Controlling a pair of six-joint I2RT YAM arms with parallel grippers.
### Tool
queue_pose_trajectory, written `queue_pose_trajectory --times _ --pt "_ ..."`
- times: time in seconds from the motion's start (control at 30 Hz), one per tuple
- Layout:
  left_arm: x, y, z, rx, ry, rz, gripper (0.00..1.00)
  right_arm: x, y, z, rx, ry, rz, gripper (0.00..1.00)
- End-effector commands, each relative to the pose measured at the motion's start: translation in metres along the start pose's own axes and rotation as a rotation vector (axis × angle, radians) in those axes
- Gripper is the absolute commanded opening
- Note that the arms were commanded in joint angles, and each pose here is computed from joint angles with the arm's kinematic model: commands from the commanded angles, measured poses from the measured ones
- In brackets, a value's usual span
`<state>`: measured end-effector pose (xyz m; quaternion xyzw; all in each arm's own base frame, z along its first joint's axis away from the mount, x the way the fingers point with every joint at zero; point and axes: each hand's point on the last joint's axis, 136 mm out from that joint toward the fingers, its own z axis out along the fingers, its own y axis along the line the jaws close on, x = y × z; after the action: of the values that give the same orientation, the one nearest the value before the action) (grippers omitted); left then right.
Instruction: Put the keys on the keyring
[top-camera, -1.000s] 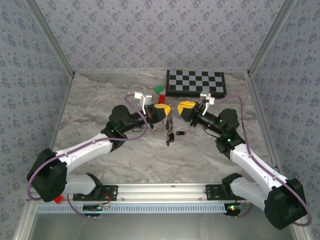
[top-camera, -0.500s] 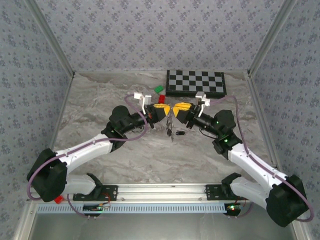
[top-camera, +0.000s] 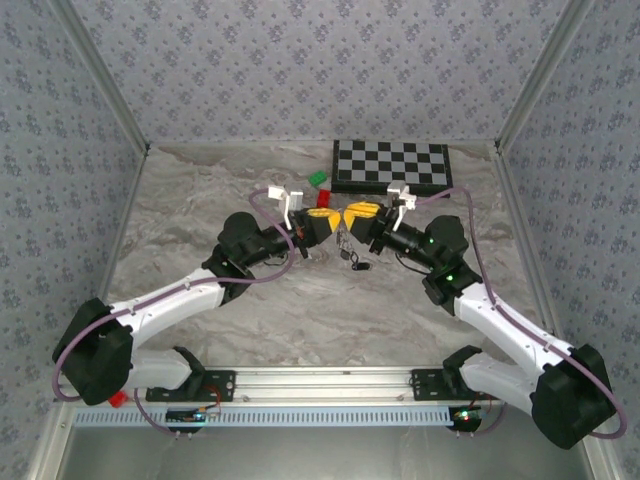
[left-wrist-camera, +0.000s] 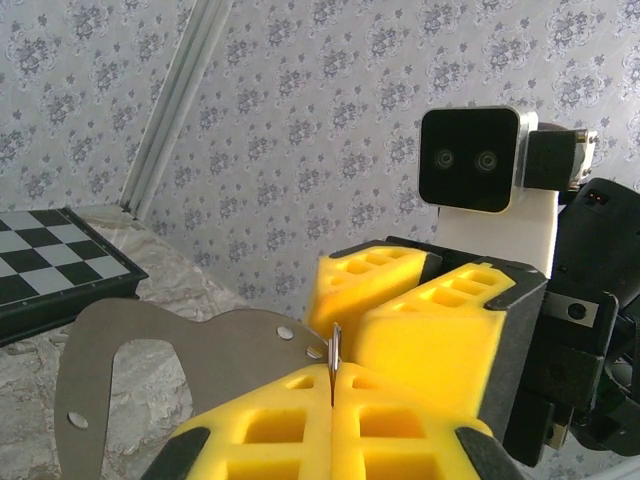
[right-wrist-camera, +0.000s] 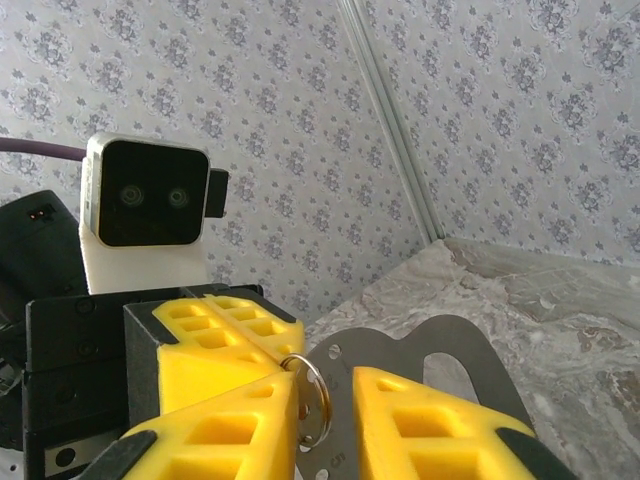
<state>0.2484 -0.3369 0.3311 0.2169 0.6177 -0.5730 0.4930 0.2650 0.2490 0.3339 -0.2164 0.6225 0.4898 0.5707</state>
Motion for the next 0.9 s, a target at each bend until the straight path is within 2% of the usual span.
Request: queue_pose_trajectory --times 0.0,0.27,0.47,0.73,0.8,0.87 --pt "-0.025 -0.025 -0.003 0.075 -0.08 0.046 0.0 -0.013 0.003 0.003 0.011 -0.025 -0.046 0.18" --pt "-0.023 -0.024 -0.002 0.077 -0.075 0.045 0.0 -0.009 0.005 0.005 0.016 -0.007 -0.064 0.17" --pt "-0.022 -0.025 -0.001 0.084 -0.071 0.045 0.0 -0.009 0.008 0.007 0.003 0.001 -0.07 0.07" --pt "-0.022 -0.026 0.0 0.092 -0.068 0.046 0.0 -0.004 0.011 0.008 -0.021 0.023 -0.064 0.12" --pt "-0.021 -0.026 0.0 0.096 -0.066 0.046 0.0 -0.002 0.013 0.009 -0.035 0.035 -0.06 0.0" --pt "-0.021 -0.027 0.001 0.099 -0.064 0.046 0.0 -0.001 0.013 0.01 -0.039 0.046 -0.057 0.0"
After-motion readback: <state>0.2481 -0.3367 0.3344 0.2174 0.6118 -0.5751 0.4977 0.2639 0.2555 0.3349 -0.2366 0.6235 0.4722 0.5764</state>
